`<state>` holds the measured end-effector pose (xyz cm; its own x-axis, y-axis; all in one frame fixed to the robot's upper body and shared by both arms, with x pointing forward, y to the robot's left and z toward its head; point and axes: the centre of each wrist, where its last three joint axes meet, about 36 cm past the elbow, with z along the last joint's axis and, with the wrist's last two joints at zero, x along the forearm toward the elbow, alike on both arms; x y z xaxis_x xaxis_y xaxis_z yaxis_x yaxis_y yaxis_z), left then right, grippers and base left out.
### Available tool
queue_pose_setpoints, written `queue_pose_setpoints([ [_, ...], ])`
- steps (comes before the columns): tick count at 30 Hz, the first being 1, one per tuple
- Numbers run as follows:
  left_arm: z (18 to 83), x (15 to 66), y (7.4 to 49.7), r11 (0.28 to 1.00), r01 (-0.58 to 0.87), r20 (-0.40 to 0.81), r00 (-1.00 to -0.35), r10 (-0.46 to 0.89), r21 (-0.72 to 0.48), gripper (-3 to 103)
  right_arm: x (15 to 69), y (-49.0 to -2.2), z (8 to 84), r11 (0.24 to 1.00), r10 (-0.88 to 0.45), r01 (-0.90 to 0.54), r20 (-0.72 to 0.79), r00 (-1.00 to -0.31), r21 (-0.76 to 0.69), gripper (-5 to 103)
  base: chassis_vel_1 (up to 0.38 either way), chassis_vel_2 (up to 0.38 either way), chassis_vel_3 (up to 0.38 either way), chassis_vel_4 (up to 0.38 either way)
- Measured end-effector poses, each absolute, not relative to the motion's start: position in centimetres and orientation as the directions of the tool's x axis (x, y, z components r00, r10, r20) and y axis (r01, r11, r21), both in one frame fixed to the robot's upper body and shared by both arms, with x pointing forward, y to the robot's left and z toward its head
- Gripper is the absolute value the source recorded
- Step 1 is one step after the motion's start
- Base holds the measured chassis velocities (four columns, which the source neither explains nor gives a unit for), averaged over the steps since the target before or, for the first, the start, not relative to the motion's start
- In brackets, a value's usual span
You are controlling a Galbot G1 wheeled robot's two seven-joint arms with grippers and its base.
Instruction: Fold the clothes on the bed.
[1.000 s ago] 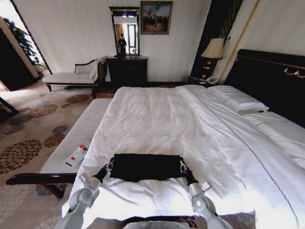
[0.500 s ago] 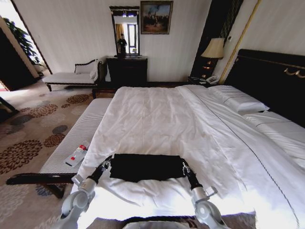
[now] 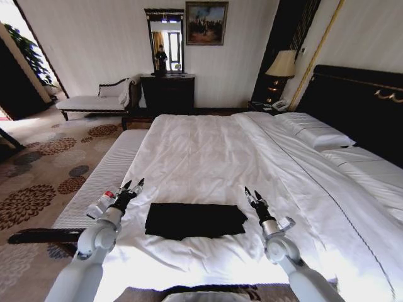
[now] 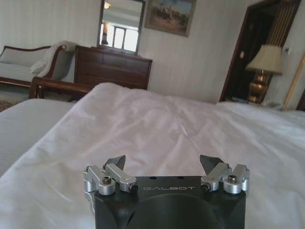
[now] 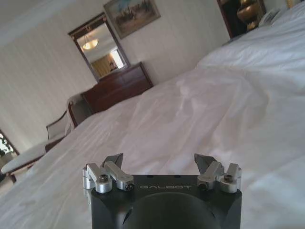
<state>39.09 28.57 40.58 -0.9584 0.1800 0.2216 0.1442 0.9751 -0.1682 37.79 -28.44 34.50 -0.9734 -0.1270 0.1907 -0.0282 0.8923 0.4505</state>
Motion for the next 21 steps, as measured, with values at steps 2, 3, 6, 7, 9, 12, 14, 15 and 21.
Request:
queue_pose_setpoints([
  [2, 39.5, 38.9, 27.6, 0.976, 0.157, 0.250, -0.949, 0.191, -0.148, 92, 37.8, -27.8, 34.0, 0.896, -0.143, -0.033, 0.217, -0.966, 0.442, 88, 0.000, 0.000, 0.000, 0.000],
  [3, 38.8, 38.6, 27.1, 0.978, 0.161, 0.268, -0.944, 0.192, -0.135, 97, 37.7, -27.5, 33.7, 0.901, -0.148, -0.034, 0.233, -0.961, 0.433, 88, 0.000, 0.000, 0.000, 0.000],
  [6, 35.3, 36.0, 25.9, 0.984, 0.167, 0.346, -0.921, 0.177, -0.061, 100, 35.2, -26.6, 31.9, 0.940, -0.139, -0.020, 0.328, -0.934, 0.340, 99, 0.000, 0.000, 0.000, 0.000],
  [7, 35.3, 36.0, 25.9, 0.984, 0.167, 0.346, -0.921, 0.177, -0.061, 100, 35.2, -26.6, 31.9, 0.940, -0.139, -0.020, 0.328, -0.934, 0.340, 99, 0.000, 0.000, 0.000, 0.000],
  [9, 33.3, 32.9, 26.3, 0.983, 0.182, 0.395, -0.902, 0.174, -0.018, 100, 32.5, -26.4, 31.0, 0.961, -0.113, -0.002, 0.384, -0.917, 0.276, 100, 0.000, 0.000, 0.000, 0.000],
  [12, 32.5, 31.3, 26.8, 0.982, 0.186, 0.410, -0.897, 0.168, 0.004, 100, 30.8, -26.2, 30.5, 0.970, -0.097, 0.005, 0.407, -0.908, 0.244, 100, 0.000, 0.000, 0.000, 0.000],
  [14, 31.8, 30.3, 27.2, 0.983, 0.185, 0.423, -0.891, 0.162, 0.014, 100, 29.3, -26.1, 29.9, 0.977, -0.080, 0.012, 0.419, -0.905, 0.214, 100, 0.000, 0.000, 0.000, 0.000],
  [15, 31.3, 29.6, 27.5, 0.984, 0.179, 0.432, -0.889, 0.153, 0.021, 100, 28.4, -25.9, 29.4, 0.981, -0.065, 0.021, 0.422, -0.904, 0.195, 100, 0.000, 0.000, 0.000, 0.000],
  [21, 31.7, 28.3, 28.4, 0.988, 0.151, 0.423, -0.897, 0.130, 0.016, 100, 25.7, -25.4, 28.8, 0.986, 0.037, 0.097, 0.386, -0.922, 0.138, 100, 0.000, 0.000, 0.000, 0.000],
])
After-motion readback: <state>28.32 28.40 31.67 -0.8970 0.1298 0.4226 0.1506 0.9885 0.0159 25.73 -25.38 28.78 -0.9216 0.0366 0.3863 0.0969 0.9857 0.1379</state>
